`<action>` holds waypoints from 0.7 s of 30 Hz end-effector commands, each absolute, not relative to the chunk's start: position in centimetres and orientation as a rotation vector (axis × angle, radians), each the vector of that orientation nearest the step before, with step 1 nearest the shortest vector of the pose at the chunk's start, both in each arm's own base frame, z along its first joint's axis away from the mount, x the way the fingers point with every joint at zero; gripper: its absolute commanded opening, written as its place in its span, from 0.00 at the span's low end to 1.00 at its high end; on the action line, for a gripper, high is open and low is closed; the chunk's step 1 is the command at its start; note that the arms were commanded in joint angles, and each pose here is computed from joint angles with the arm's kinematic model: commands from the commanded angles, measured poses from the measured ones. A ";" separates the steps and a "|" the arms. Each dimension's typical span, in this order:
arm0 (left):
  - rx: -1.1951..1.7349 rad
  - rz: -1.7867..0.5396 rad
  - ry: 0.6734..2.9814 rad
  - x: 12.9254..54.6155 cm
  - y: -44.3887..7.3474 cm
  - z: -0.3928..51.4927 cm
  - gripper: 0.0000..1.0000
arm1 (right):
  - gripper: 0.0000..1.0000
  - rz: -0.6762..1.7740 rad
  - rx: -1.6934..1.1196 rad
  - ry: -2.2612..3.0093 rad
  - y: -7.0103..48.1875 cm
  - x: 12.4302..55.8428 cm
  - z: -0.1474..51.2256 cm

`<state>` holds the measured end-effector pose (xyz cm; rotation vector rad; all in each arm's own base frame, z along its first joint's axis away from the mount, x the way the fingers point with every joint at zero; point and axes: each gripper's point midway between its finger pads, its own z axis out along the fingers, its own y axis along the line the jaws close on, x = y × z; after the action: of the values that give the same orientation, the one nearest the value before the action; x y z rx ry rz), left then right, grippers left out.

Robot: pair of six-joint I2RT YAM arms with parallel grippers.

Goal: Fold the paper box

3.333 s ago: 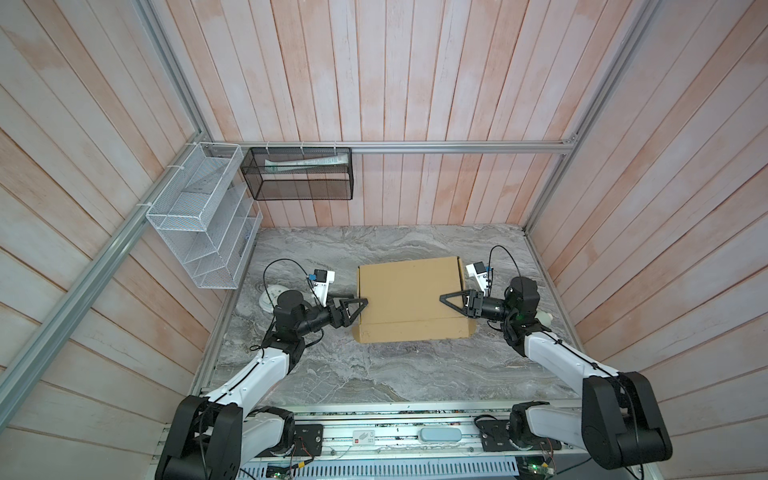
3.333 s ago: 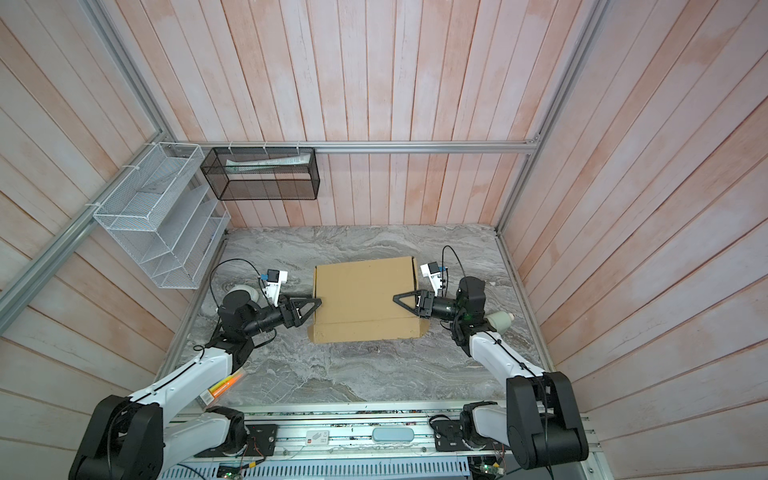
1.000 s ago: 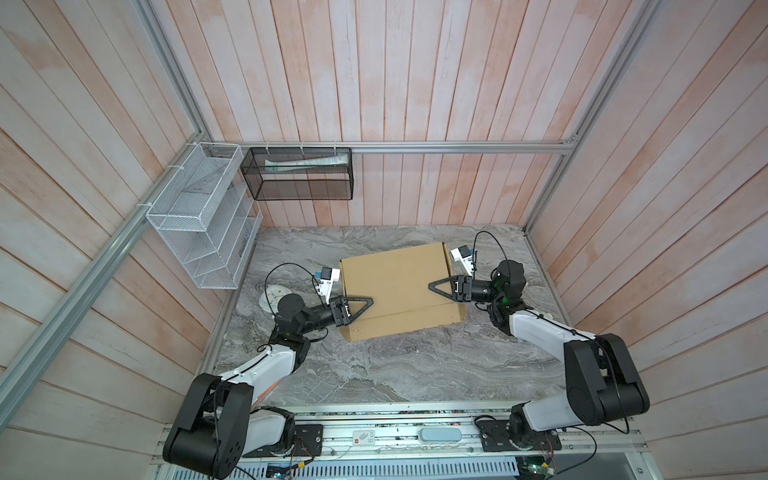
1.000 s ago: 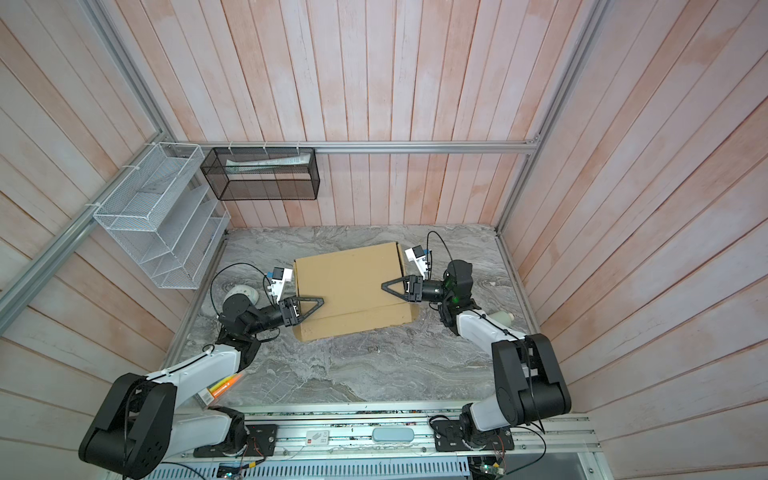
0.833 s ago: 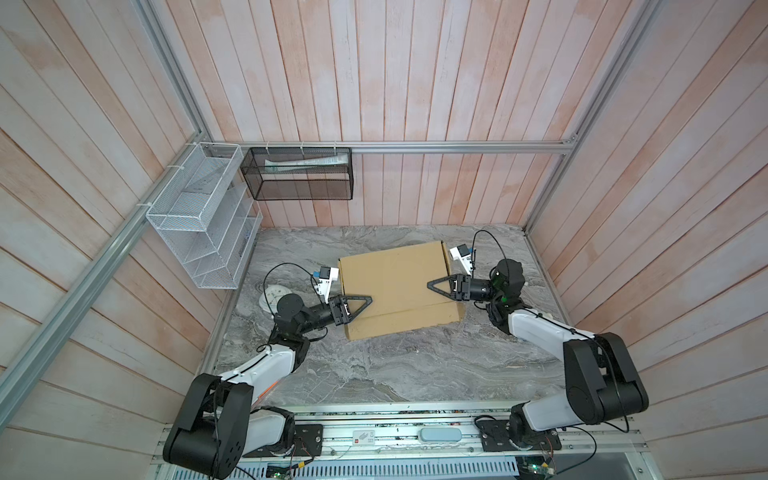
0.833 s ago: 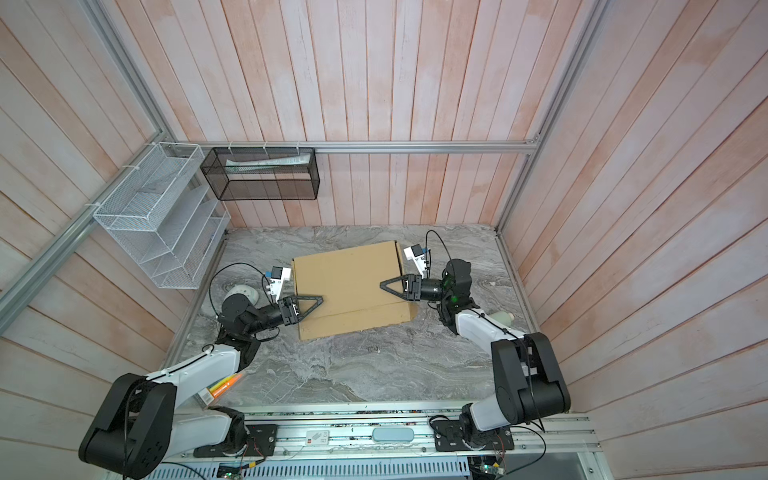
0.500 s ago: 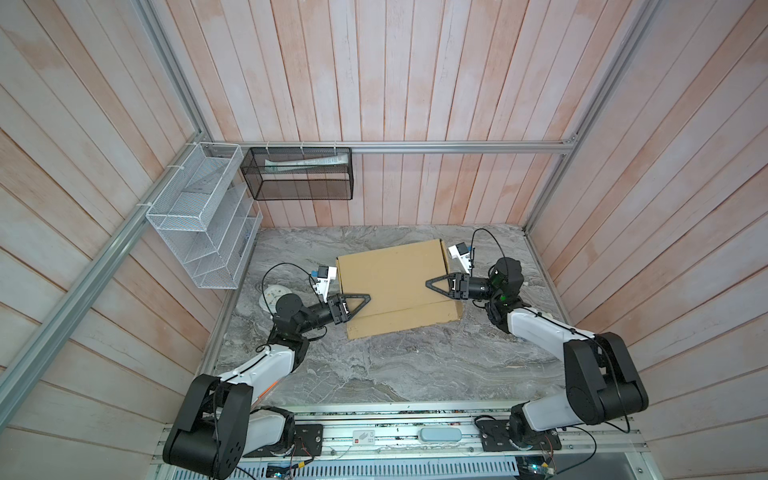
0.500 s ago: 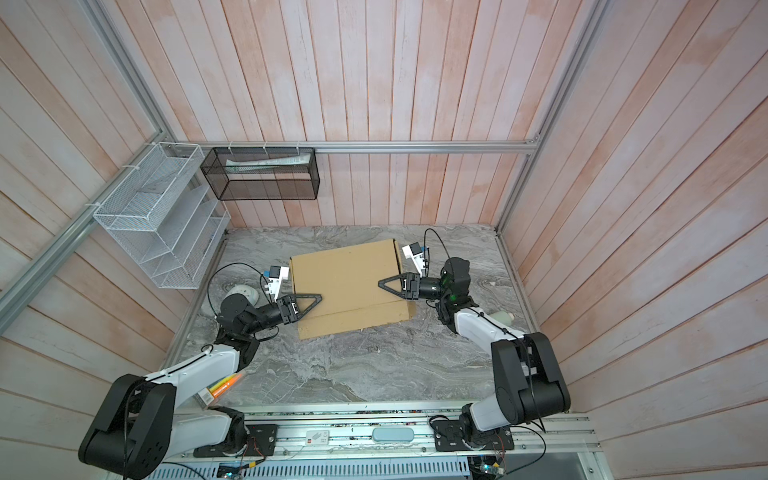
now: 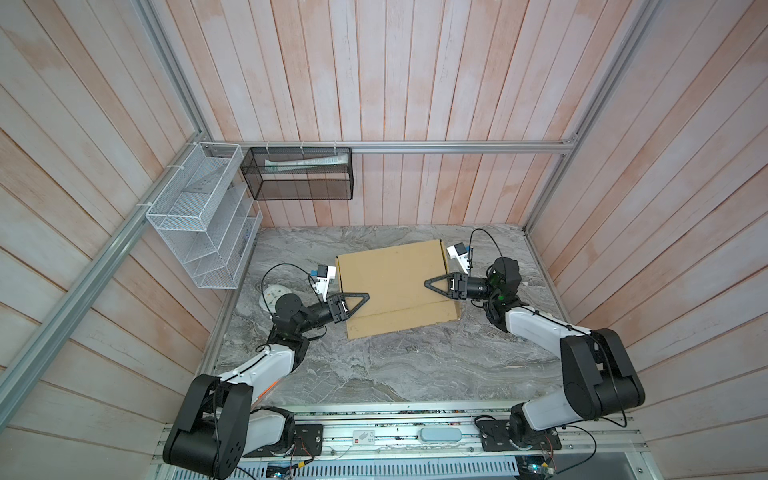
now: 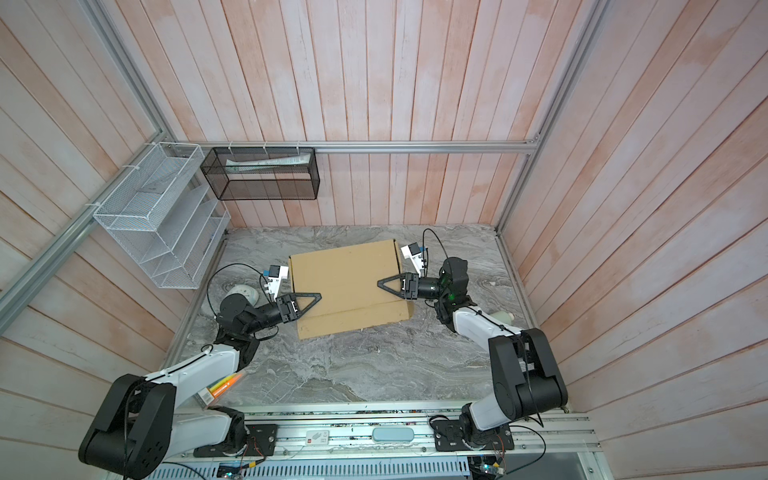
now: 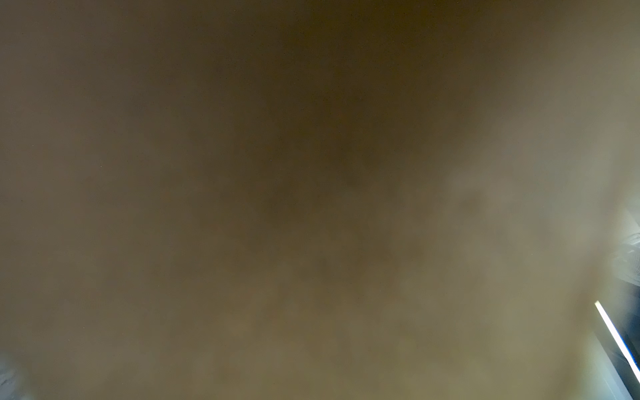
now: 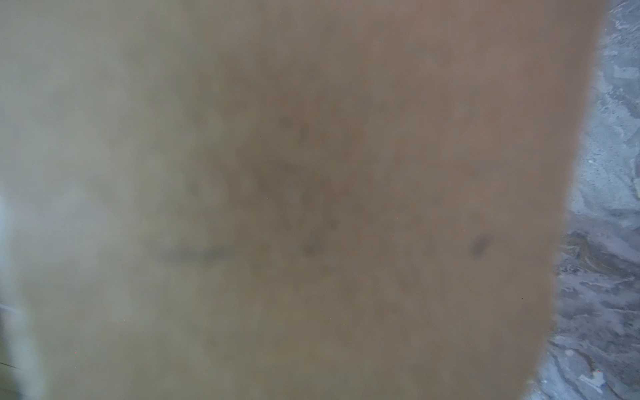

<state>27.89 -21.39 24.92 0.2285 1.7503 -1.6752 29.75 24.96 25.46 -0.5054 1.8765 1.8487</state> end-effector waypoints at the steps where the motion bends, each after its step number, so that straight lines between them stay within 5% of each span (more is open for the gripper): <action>1: 0.395 -1.708 1.669 26.2 -22.7 27.4 0.52 | 0.61 1.842 -0.535 1.855 26.5 29.6 25.8; 21: 0.281 -1.710 1.677 27.1 -20.8 26.9 0.44 | 0.75 1.784 -0.450 1.840 22.5 29.7 25.7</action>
<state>27.70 -20.98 25.95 0.2356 1.7213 -1.7081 30.11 23.10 25.35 -0.4364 1.8659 1.8023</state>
